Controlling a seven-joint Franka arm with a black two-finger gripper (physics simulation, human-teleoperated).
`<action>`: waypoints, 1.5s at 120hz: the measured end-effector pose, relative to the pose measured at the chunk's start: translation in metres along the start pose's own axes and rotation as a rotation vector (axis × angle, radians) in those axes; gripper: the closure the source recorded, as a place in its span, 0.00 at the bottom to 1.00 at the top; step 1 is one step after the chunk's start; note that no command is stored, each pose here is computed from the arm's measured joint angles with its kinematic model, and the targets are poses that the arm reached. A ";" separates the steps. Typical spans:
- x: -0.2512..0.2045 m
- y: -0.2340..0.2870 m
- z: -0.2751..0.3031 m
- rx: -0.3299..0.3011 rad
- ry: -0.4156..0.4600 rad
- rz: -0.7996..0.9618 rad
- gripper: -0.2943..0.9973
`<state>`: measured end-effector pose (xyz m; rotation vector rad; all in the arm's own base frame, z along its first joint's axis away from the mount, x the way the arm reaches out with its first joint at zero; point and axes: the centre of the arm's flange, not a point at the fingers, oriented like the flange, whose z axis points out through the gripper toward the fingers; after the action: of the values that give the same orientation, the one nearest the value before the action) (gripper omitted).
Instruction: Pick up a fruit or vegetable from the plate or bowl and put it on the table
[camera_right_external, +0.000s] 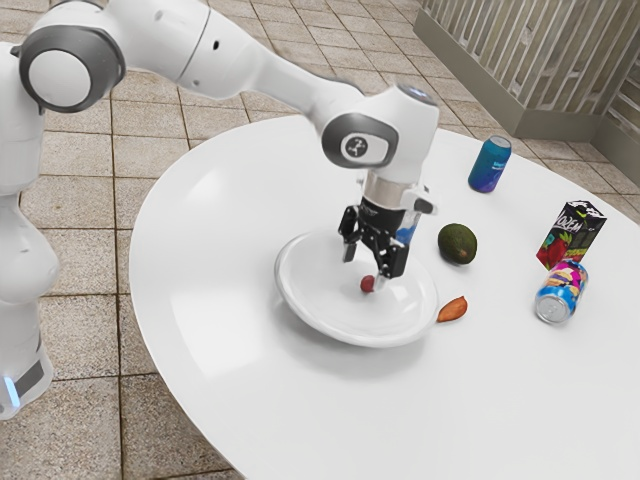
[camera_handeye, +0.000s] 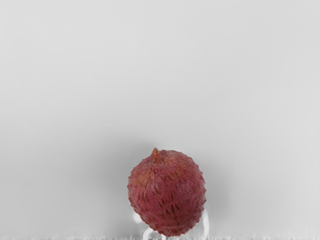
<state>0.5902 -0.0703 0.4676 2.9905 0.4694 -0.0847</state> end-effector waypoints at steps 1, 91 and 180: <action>0.000 0.000 0.000 0.002 -0.001 0.001 0.25; 0.007 0.010 0.009 0.030 -0.002 0.005 0.25; 0.022 0.002 0.018 0.027 -0.006 -0.017 0.25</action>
<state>0.6112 -0.0680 0.4489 3.0119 0.4975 -0.1021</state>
